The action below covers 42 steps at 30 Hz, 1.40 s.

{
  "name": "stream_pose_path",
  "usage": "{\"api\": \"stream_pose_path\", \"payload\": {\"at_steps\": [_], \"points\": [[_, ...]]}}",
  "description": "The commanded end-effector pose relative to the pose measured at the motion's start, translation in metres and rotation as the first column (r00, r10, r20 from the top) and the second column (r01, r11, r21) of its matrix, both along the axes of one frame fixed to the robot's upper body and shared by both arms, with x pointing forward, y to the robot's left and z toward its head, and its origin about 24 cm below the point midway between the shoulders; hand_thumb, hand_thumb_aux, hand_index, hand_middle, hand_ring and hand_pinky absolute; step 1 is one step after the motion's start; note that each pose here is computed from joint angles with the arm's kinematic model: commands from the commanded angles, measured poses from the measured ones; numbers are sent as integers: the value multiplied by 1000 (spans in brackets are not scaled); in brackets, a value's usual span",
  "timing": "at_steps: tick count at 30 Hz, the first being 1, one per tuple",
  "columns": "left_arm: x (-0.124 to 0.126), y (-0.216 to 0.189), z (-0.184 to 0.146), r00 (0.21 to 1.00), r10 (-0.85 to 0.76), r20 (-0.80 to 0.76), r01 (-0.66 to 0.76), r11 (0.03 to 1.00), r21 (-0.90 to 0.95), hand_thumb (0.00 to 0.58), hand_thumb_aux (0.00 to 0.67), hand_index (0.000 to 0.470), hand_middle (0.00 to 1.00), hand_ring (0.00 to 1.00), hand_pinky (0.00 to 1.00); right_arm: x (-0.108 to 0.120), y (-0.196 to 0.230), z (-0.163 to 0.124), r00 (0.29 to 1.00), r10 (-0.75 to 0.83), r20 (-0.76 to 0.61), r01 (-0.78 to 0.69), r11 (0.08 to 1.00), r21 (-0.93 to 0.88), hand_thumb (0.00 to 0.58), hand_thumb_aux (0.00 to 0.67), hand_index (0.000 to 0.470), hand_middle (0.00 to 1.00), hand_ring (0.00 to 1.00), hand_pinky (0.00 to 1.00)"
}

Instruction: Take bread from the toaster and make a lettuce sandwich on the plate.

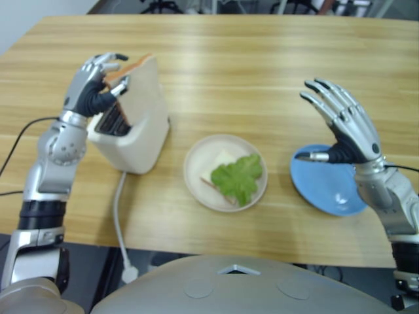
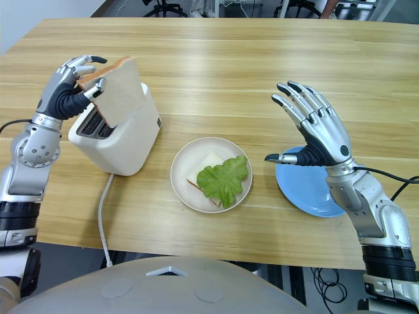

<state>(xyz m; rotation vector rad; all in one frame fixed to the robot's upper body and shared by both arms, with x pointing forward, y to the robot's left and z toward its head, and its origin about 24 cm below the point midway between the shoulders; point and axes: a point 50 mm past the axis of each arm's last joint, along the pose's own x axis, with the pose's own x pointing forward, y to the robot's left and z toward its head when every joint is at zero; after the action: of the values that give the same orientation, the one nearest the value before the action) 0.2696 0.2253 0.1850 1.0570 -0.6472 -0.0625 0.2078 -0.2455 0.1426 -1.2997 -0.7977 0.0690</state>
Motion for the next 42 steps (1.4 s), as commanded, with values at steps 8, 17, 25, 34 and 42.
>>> {"api": "stream_pose_path", "payload": {"at_steps": [8,17,25,34,42], "points": [[-7,-39,16,983,-144,110,139,989,52,580,670,460,1000,1000,1000,2,-3,5,1000,2,6,-2,1000,-4,0,0,0,0,0,0],[-1,-93,-13,949,-299,102,270,935,228,580,670,460,1000,1000,1000,10,4,5,1000,30,8,-30,999,-13,0,0,0,0,0,0],[-5,-128,-57,909,-407,90,333,840,429,580,670,460,1000,1000,1000,12,4,9,999,41,22,-40,999,-14,0,0,0,0,0,0],[-18,-150,-91,883,-460,89,336,754,565,580,670,460,1000,1000,1000,14,9,6,998,66,-2,-66,998,-20,0,0,0,0,0,0],[-22,-156,-103,889,-455,55,344,740,578,580,670,460,1000,1000,1000,14,9,5,998,69,-9,-69,997,-21,0,0,0,0,0,0]]}}
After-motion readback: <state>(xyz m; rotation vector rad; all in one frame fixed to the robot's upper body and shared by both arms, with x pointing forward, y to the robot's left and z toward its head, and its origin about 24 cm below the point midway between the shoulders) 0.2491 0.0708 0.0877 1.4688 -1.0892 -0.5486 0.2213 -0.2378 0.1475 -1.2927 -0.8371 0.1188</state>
